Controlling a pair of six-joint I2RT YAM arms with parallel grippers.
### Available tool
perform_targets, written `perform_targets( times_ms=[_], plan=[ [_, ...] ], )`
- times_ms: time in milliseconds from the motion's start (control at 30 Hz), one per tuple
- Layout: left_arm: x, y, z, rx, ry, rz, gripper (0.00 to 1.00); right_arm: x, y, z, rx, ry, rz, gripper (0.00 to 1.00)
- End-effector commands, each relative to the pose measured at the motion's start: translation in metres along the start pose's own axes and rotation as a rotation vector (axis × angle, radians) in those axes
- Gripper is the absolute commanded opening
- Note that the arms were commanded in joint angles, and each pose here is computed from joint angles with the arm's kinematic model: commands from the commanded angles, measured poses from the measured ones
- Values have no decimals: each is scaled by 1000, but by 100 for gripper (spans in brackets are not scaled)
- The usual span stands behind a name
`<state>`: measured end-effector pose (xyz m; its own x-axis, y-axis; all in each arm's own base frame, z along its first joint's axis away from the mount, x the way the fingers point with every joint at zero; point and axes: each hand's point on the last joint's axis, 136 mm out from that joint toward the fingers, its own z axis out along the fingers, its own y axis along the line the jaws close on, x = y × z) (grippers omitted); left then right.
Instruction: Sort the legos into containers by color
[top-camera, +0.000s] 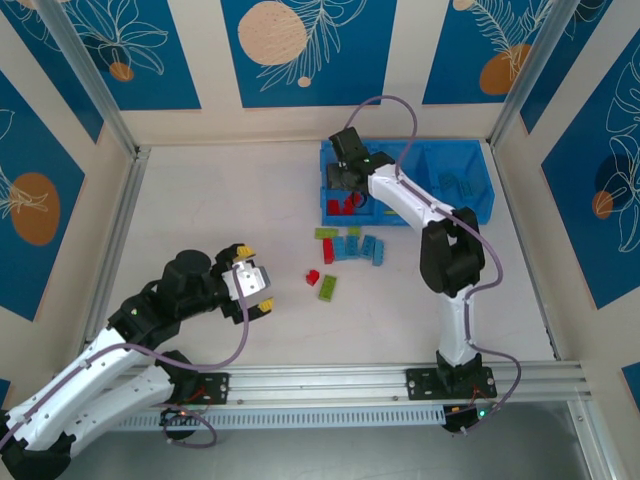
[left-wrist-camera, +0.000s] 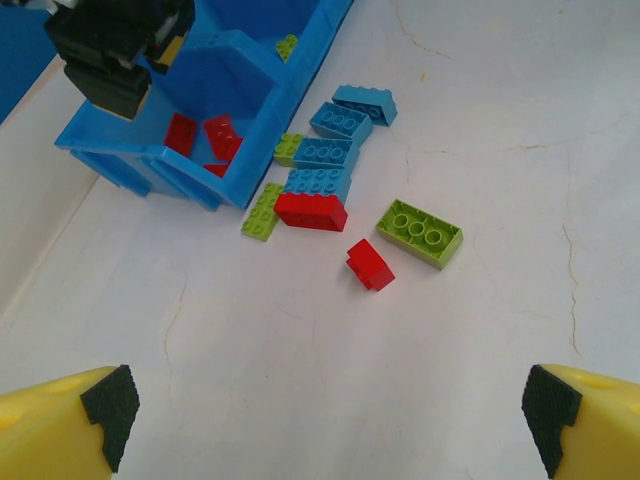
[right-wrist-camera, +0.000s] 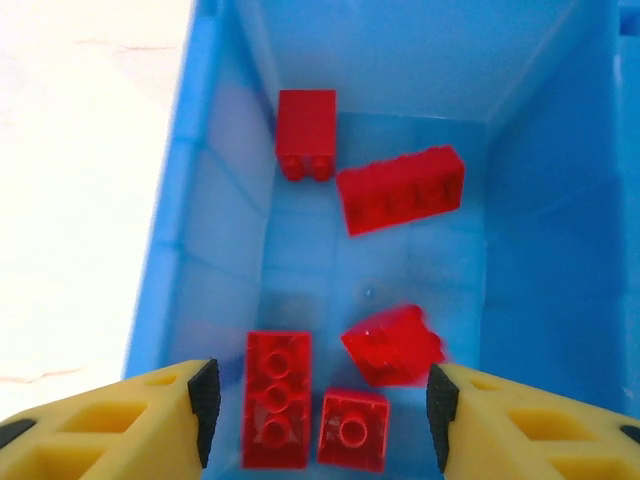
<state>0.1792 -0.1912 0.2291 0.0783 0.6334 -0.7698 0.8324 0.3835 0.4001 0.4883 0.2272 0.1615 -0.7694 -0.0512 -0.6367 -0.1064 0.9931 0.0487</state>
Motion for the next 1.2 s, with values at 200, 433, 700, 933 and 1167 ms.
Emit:
perform_targets(
  times_ms=[200, 433, 700, 933, 1167],
  plan=[
    [-5, -6, 1, 44, -34, 0, 100, 89, -28, -133, -105, -98, 198, 63],
    [-25, 14, 14, 12, -45, -288, 99, 188, -77, -183, -106, -26, 289, 67],
    [-54, 30, 63, 11, 114, -873, 81, 224, -94, -208, -159, 65, 337, 77],
    [-64, 21, 77, 77, 106, -905, 81, 217, -78, -159, -221, 238, 369, 77],
    [-89, -29, 91, 303, 95, -823, 84, 200, -73, -88, -153, 283, 298, 75]
  ],
)
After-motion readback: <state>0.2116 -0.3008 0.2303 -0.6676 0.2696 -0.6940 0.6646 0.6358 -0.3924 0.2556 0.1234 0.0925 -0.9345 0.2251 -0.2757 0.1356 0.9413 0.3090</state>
